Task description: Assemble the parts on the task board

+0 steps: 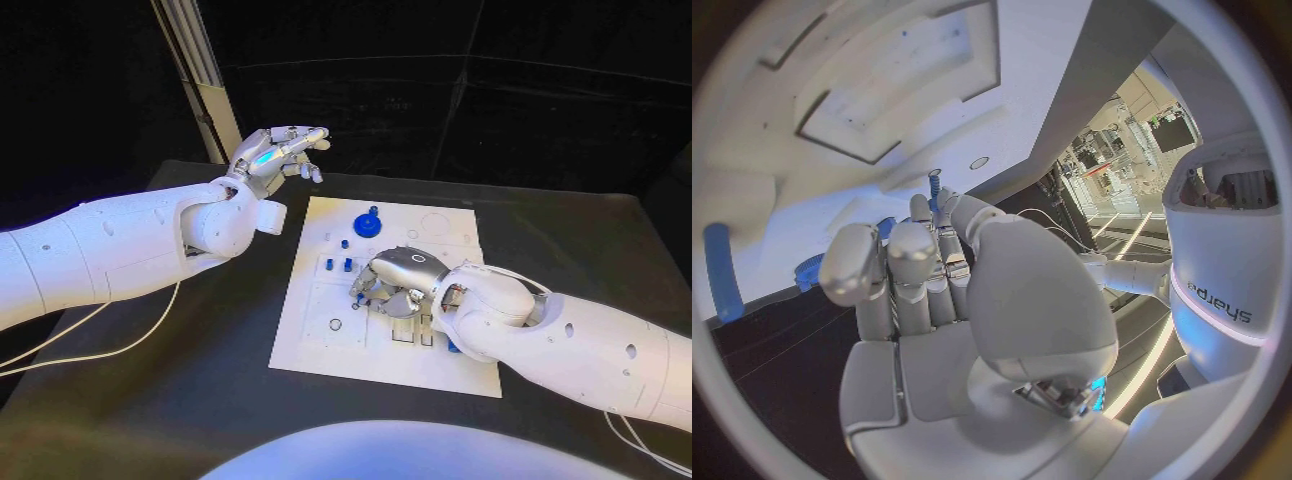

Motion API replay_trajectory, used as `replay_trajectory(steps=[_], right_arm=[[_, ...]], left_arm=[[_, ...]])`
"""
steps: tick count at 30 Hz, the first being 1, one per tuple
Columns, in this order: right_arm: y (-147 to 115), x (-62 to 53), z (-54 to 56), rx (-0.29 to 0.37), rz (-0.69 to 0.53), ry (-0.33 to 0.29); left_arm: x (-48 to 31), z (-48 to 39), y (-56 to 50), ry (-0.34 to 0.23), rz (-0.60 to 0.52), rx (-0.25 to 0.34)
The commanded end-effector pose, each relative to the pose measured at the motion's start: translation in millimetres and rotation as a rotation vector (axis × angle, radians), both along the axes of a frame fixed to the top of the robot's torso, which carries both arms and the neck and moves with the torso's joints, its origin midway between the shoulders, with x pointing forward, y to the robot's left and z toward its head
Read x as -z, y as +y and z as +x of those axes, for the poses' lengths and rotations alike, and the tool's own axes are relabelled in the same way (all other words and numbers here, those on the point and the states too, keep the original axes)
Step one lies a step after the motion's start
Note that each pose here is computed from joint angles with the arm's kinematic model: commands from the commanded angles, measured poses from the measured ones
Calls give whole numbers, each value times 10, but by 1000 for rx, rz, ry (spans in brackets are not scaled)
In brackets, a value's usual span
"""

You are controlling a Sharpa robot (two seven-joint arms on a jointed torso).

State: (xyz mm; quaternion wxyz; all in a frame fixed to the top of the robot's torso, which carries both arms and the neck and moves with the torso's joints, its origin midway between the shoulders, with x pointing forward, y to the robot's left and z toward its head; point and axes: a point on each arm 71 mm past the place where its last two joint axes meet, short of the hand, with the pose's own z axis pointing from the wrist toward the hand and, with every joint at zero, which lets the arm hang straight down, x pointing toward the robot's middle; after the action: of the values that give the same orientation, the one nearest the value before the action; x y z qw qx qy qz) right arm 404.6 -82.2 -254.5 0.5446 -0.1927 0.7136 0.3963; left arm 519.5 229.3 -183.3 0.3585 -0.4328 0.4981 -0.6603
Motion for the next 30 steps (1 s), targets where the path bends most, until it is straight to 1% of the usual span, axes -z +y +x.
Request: replay_trajectory(steps=[1,9,19,30], right_arm=[[7,8,4,-2,-20,-17],[37,25,9,0,-18,-22],[84,40,-6,-17,-20,-2],[101,42,-14,-24,-19,4]], left_arm=[[-28,4,-6,-24,-5,-2],[-25,7,-11,-20,-5,1],[-17,13,-11,-10,0,3],[-11,20,-5,-4,3,3]])
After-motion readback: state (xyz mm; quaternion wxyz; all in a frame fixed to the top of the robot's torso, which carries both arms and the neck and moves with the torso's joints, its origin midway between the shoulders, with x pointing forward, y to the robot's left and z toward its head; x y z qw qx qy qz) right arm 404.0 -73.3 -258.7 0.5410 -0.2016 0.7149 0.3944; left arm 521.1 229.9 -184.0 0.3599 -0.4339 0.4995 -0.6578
